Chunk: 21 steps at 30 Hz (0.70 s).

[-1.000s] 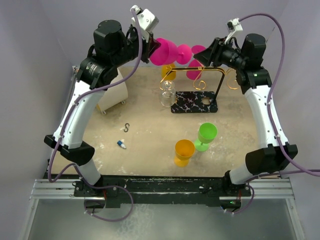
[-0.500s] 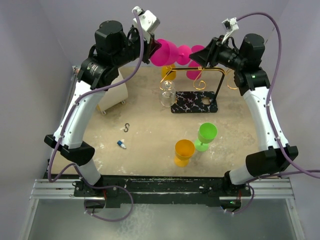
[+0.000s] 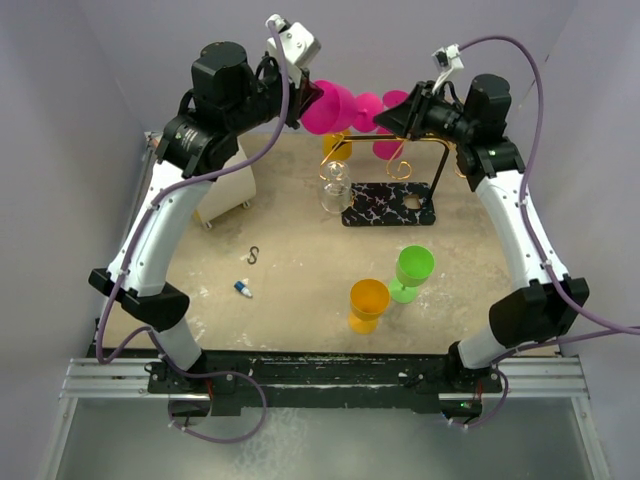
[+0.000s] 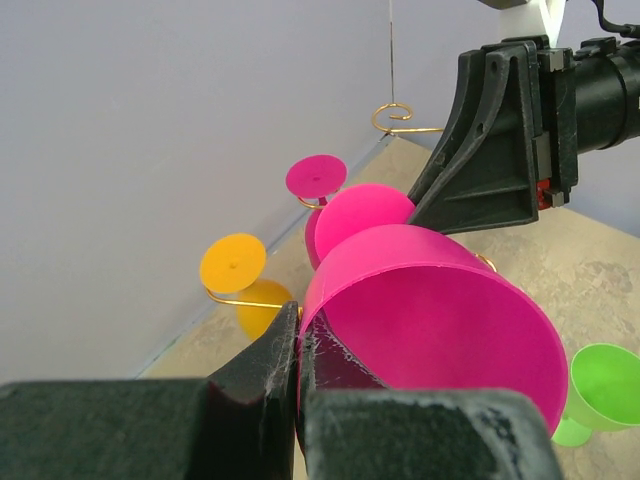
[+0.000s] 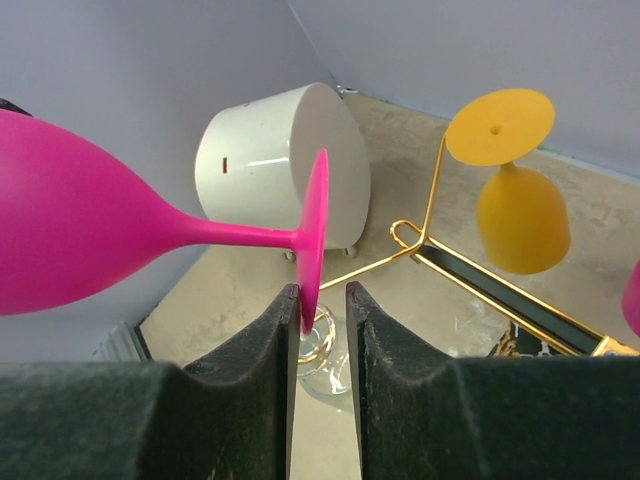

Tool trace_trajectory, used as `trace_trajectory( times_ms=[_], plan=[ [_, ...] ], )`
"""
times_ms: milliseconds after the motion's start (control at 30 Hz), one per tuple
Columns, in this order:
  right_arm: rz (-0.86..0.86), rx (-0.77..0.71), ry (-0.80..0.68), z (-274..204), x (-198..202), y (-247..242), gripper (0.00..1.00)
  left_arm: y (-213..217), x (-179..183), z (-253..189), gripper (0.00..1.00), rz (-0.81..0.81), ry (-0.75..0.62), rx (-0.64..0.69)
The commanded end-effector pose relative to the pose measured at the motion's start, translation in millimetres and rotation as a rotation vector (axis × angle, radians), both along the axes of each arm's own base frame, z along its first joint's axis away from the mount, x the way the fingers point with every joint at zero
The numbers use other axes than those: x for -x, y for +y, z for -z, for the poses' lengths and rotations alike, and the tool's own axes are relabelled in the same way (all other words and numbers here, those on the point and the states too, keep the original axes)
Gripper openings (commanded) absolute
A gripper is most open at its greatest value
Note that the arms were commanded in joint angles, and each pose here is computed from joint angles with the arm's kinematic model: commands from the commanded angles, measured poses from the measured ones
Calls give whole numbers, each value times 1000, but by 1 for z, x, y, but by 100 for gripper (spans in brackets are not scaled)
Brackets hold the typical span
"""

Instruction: Place the wine glass upside down on the wine glass rack

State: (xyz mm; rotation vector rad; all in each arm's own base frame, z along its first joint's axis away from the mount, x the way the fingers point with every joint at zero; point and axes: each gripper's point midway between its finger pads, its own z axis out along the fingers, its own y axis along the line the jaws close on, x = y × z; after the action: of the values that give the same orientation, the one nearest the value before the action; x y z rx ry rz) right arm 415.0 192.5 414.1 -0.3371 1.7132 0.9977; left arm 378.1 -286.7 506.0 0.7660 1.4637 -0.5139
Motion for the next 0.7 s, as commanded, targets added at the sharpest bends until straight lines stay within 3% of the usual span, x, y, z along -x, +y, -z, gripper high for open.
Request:
trace_trajectory(
  times_ms=[0,200,267,333,667],
  plan=[
    [-62,-73,-40,-19,6,12,25,0,14,-24,0,39,-60,43],
    [-85,-114,-30,-21,6,16,10,-4,14,-19,0,55,-46,41],
    [-77,-111,-28,-21,6,15,0,-3,15,-20,0,53,-47,41],
    [-55,-91,-35,-22,6,11,0,-1,16,-20,1,47,-50,38],
    [254,117,-207,-56,-10,-59,0,27,20,-24,66,-30,-60,24]
  ],
)
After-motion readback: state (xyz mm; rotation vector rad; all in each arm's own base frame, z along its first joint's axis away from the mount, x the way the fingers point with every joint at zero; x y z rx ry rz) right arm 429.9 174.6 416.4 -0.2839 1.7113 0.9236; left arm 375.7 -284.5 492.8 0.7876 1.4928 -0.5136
